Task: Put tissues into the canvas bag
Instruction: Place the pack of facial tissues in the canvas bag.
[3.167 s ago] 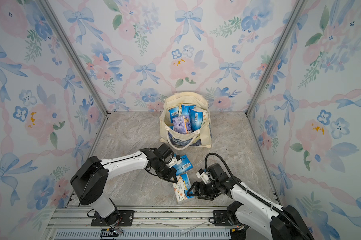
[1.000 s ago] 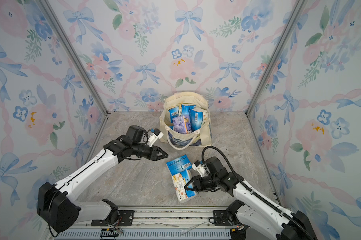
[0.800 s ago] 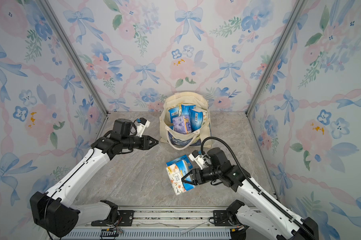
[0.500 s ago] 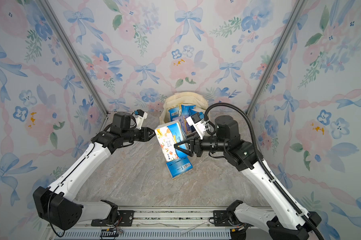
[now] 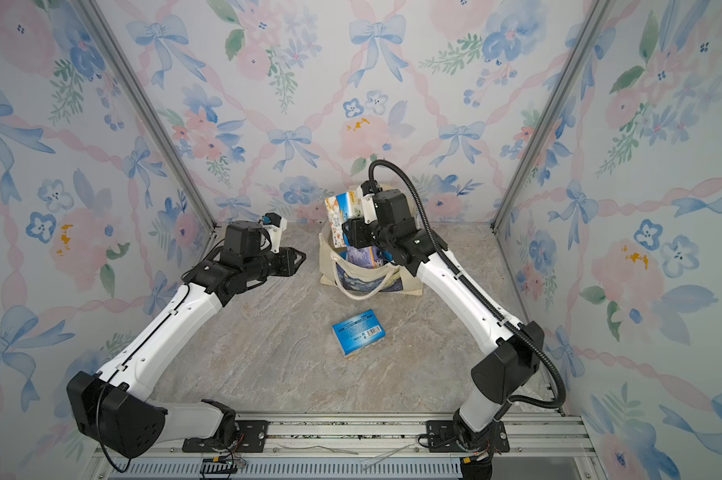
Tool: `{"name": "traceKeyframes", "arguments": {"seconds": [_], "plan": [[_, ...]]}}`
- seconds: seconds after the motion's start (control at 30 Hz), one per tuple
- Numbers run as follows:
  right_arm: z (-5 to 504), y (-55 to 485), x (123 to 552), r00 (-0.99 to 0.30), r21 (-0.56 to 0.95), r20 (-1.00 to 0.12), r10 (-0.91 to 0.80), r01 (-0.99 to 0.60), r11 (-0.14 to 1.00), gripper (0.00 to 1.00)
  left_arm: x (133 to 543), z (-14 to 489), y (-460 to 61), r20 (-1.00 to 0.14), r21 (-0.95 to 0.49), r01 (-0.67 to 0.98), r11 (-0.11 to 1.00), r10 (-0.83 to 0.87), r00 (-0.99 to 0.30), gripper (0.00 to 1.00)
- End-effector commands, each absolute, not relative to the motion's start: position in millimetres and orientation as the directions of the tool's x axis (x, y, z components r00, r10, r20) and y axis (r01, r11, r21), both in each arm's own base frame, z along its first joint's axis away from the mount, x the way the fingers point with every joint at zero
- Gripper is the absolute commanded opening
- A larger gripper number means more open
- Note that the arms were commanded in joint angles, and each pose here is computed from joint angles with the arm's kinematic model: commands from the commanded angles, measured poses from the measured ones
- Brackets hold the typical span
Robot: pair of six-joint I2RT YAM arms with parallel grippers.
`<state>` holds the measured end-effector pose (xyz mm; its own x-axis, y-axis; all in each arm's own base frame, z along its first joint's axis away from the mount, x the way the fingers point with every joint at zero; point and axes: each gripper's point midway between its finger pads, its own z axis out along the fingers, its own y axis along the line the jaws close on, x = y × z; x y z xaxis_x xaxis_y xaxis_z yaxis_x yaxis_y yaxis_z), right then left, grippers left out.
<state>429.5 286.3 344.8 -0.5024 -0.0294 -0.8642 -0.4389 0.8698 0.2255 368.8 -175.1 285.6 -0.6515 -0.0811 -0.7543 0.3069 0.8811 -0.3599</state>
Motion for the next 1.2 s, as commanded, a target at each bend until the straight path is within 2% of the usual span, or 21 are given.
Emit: {"name": "traceKeyframes", "arguments": {"seconds": [0.0, 0.33, 0.73, 1.17], "plan": [[373, 272, 450, -0.422, 0.184, -0.906, 0.024, -0.342, 0.921, 0.58, 376, 279, -170, -0.754, -0.343, 0.275, 0.898, -0.088, -0.651, 0.34], [334, 292, 474, -0.494, 0.128, -0.869, -0.021, -0.266, 0.955, 0.59, 383, 264, -168, -0.739, -0.323, 0.255, 0.911, -0.075, -0.669, 0.34], [296, 326, 476, -0.591, 0.134, -0.805, -0.056, -0.274, 0.952, 0.59, 386, 252, -163, -0.727, -0.307, 0.241, 0.921, -0.064, -0.684, 0.34], [298, 292, 458, -0.603, 0.059, -0.793, -0.085, -0.215, 0.975, 0.58, 404, 260, -170, -0.755, -0.323, 0.255, 0.911, -0.086, -0.65, 0.34]]}}
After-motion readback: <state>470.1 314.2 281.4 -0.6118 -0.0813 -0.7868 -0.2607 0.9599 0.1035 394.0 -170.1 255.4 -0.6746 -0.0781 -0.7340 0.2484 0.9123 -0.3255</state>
